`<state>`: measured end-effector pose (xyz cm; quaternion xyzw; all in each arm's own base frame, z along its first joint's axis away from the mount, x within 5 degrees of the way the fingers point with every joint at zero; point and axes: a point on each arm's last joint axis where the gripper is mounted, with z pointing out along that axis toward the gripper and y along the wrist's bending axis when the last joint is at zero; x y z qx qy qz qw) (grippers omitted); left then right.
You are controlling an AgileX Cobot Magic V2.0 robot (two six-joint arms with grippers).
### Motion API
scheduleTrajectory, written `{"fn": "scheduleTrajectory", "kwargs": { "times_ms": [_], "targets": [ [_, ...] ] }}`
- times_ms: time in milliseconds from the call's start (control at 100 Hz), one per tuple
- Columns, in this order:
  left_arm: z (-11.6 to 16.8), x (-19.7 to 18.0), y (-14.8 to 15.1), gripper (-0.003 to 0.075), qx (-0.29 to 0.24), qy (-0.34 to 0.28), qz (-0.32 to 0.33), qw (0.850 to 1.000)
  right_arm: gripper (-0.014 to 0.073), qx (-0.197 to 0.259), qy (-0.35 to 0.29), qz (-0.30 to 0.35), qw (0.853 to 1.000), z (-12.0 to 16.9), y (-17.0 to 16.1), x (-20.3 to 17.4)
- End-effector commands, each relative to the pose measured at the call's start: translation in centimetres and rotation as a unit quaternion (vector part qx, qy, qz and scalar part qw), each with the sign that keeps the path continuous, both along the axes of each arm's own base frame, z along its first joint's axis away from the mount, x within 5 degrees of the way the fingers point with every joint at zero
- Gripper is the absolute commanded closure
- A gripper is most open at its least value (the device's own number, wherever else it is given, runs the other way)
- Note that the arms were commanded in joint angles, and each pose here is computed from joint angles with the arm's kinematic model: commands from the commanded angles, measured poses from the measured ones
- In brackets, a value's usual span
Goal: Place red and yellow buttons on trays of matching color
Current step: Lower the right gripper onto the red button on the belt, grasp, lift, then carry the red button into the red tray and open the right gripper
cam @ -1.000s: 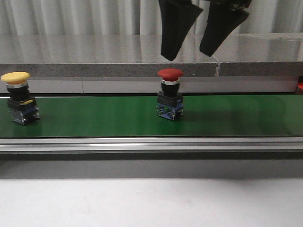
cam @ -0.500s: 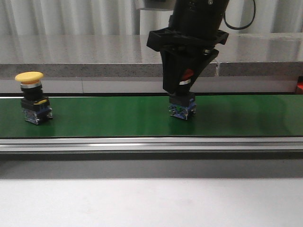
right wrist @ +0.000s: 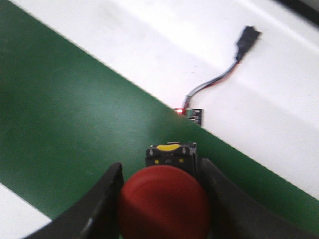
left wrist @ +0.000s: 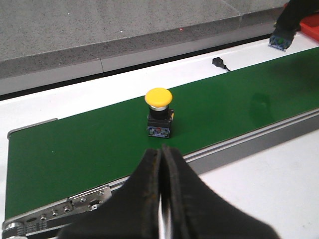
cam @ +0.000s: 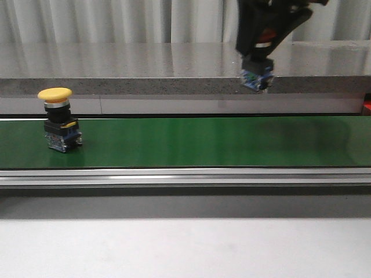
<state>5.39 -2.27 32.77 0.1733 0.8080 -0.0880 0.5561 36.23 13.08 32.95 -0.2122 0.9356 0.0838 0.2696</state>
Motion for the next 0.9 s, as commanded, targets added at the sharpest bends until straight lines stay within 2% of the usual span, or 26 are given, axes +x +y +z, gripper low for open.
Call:
{"fn": "scheduleTrajectory", "kwargs": {
  "times_ms": [0,160,300,410,520,680,890],
  "targets": [
    [1.4,0.1,-0.1,0.0741,-0.028,-0.036,-0.001,0.999,0.0557,0.028,-0.067,-0.05,0.996,4.2,-3.2,-0.5],
    [1.4,0.1,-0.1,0.0741,-0.028,-0.036,-0.001,0.999,0.0557,0.033,-0.077,-0.144,0.986,5.0,-9.2,0.1],
    [1.4,0.1,-0.1,0.0741,-0.028,-0.036,-0.001,0.999,0.0557,0.033,-0.078,-0.228,0.97,4.9,-14.9,0.4],
    [1.4,0.1,-0.1,0.0741,-0.028,-0.036,-0.001,0.999,0.0557,0.035,-0.093,-0.288,0.952,5.1,-18.9,0.2],
    [1.4,0.1,-0.1,0.0741,-0.028,-0.036,-0.001,0.999,0.0557,0.047,-0.112,-0.356,0.927,5.3,-22.7,-0.3],
    [1.4,0.1,-0.1,0.0741,-0.028,-0.036,-0.001,0.999,0.0557,0.062,-0.135,-0.421,0.895,5.2,-26.4,-0.7],
    [1.4,0.1,-0.1,0.0741,-0.028,-0.036,-0.001,0.999,0.0557,0.071,-0.105,-0.477,0.87,2.5,-30.1,0.0]
  ]
}}
